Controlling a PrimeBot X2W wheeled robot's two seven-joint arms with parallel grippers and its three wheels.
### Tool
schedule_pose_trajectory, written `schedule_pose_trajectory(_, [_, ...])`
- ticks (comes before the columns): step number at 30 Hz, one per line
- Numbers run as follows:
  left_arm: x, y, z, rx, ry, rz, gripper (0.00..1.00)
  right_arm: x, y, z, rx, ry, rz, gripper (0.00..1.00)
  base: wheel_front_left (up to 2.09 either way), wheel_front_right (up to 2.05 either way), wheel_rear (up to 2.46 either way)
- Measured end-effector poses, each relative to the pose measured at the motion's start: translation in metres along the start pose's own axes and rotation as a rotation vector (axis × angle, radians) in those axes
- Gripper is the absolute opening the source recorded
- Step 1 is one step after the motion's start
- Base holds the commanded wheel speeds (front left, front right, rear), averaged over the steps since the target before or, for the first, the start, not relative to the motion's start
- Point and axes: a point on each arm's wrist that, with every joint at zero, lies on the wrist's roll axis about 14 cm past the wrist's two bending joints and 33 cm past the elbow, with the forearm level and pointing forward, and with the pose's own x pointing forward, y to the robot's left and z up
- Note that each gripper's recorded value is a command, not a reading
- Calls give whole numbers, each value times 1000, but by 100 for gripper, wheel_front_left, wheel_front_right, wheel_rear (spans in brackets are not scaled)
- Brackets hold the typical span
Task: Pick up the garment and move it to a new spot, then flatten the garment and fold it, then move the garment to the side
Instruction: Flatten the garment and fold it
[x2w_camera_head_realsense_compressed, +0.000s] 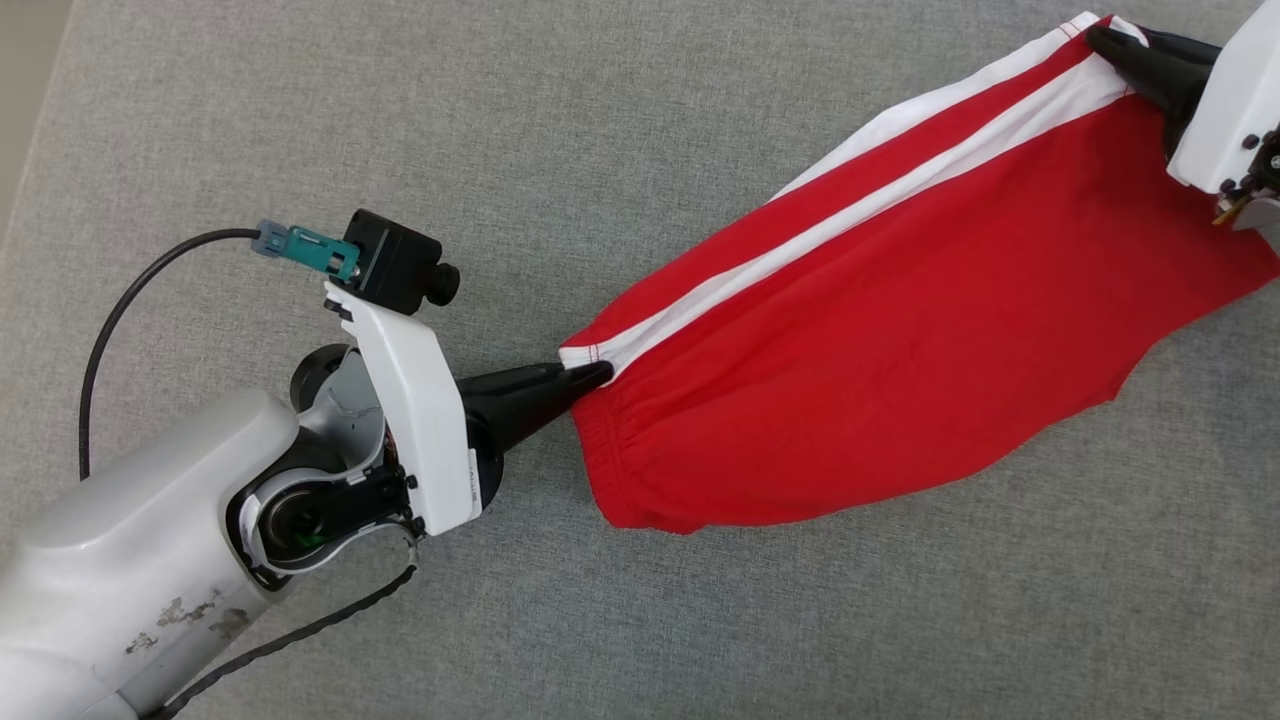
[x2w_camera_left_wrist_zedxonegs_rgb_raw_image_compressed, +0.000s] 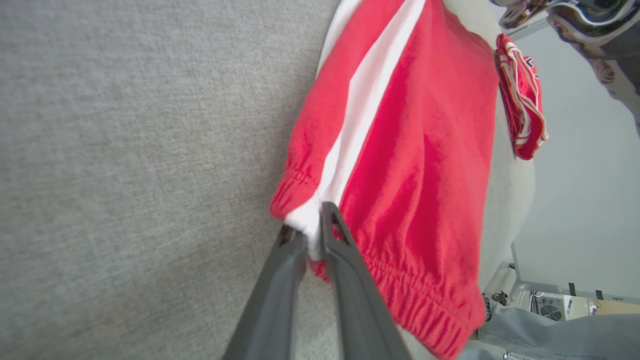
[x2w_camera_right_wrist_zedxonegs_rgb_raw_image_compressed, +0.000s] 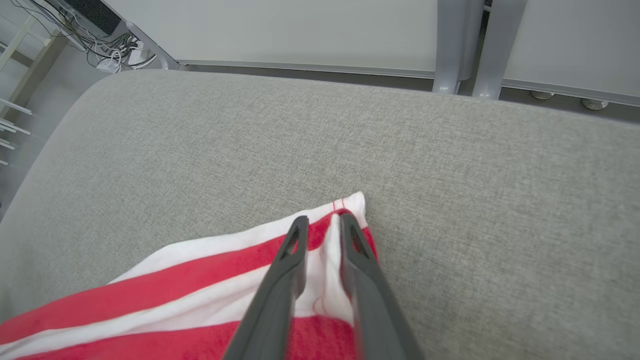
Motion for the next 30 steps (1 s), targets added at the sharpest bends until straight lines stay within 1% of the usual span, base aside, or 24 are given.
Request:
schedule_pose_trajectory(1, [0, 0, -1, 1, 4, 1, 100, 0, 2, 1, 0, -6, 3, 74, 0, 0, 0])
schedule_pose_trajectory(2, [0, -1, -2, 2, 7, 0, 100, -1, 4, 2, -1, -10, 6, 100, 0, 0, 0])
schedule_pose_trajectory(6, [-5, -3, -3, 13, 15, 6, 100, -7, 15, 2, -2, -28, 22, 100, 0, 0, 0])
schedule_pose_trajectory(9, [-15, -3, 1, 29, -5, 23, 100, -17, 23, 9, -6, -73, 25, 100, 0, 0, 0])
schedule_pose_trajectory(13, [-35, 2, 5, 62, -42, 68, 100, -36, 33, 17, -12, -142, 21, 100, 0, 0, 0])
schedule_pose_trajectory(16, [-52, 5, 11, 116, -99, 118, 100, -54, 37, 22, -21, -195, 6, 100, 0, 0, 0])
schedule_pose_trajectory(20, [-75, -1, 25, 189, -227, 167, 100, -79, 40, 28, -23, -287, -27, 100, 0, 0, 0])
schedule_pose_trajectory(22, [-87, -5, 38, 223, -335, 198, 100, -92, 38, 29, -17, -327, -53, 100, 0, 0, 0])
schedule_pose_trajectory(24, [-103, -4, 52, 280, -451, 260, 100, -104, 32, 27, -15, -350, -89, 100, 0, 0, 0])
schedule_pose_trajectory(27, [-117, -8, 61, 333, -592, 326, 100, -113, 24, 18, 8, -350, -133, 100, 0, 0, 0])
schedule_pose_trajectory(30, [-129, -8, 64, 357, -705, 391, 100, -109, 15, 3, 50, -315, -163, 100, 0, 0, 0])
